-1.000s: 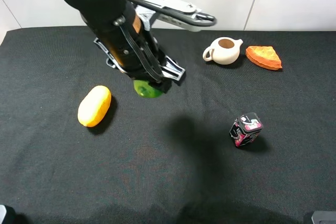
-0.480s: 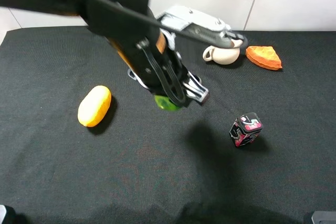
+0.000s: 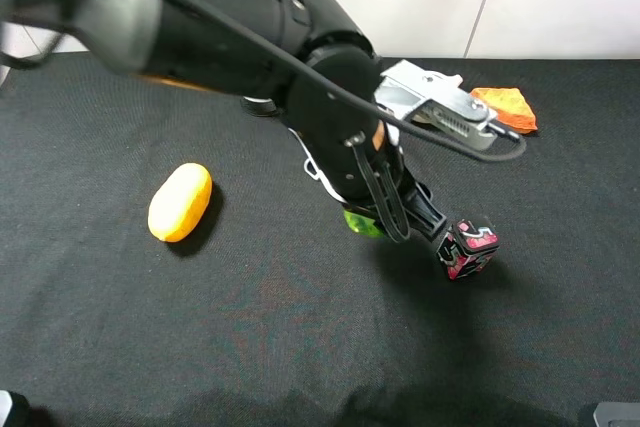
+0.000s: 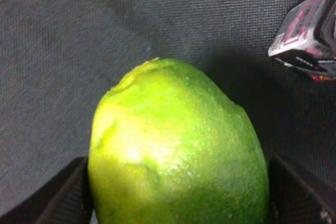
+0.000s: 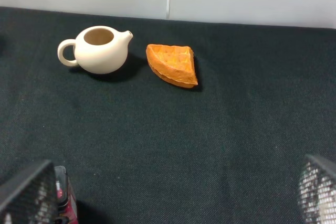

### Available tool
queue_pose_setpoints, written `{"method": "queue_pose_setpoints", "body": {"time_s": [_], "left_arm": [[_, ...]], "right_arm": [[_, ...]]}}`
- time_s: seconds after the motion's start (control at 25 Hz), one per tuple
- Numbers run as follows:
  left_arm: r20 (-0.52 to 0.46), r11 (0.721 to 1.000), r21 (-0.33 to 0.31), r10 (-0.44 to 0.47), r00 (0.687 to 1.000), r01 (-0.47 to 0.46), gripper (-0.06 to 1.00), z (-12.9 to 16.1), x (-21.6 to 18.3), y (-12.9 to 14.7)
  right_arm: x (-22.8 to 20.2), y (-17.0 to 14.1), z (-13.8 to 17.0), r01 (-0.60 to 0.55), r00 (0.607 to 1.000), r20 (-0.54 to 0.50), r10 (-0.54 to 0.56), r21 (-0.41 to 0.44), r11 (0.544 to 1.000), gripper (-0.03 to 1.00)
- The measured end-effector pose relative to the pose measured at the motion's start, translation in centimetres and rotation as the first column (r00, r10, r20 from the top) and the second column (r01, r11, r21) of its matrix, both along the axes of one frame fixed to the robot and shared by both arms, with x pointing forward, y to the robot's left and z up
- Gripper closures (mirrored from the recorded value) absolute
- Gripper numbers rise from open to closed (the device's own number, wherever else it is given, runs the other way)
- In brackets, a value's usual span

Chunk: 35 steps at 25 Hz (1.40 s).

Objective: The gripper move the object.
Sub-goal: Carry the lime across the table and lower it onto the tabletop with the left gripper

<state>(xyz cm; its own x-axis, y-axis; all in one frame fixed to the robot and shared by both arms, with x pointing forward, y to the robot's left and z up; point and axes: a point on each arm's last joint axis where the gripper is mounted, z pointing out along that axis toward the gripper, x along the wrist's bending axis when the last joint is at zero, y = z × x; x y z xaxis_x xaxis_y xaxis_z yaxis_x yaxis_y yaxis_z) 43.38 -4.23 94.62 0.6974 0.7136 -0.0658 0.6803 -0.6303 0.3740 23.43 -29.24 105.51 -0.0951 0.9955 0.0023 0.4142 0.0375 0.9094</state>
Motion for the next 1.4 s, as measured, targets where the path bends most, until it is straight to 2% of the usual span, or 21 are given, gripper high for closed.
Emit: {"method": "queue_pose_setpoints", "body": {"time_s": [0.6,0.96,1.4], "left_arm": [[0.027,0.999,-0.010,-0.049,0.998,0.049,0.22,-3.2,0.3,-1.4],[0.032,0.999,-0.012,-0.053,0.998,0.053,0.22,-3.2,0.3,-1.5],[0.017,0.999,0.017,-0.051,0.999,0.050,0.22,-3.3,0.2,-1.2]], "right_arm": [[0.0,0.0,0.0,0.000,1.000,0.000,0.000,0.000,1.000,0.27],[0.0,0.0,0.0,0.000,1.000,0.000,0.000,0.000,1.000,0.27],[0.0,0.0,0.0,0.000,1.000,0.000,0.000,0.000,1.000,0.27]]}}
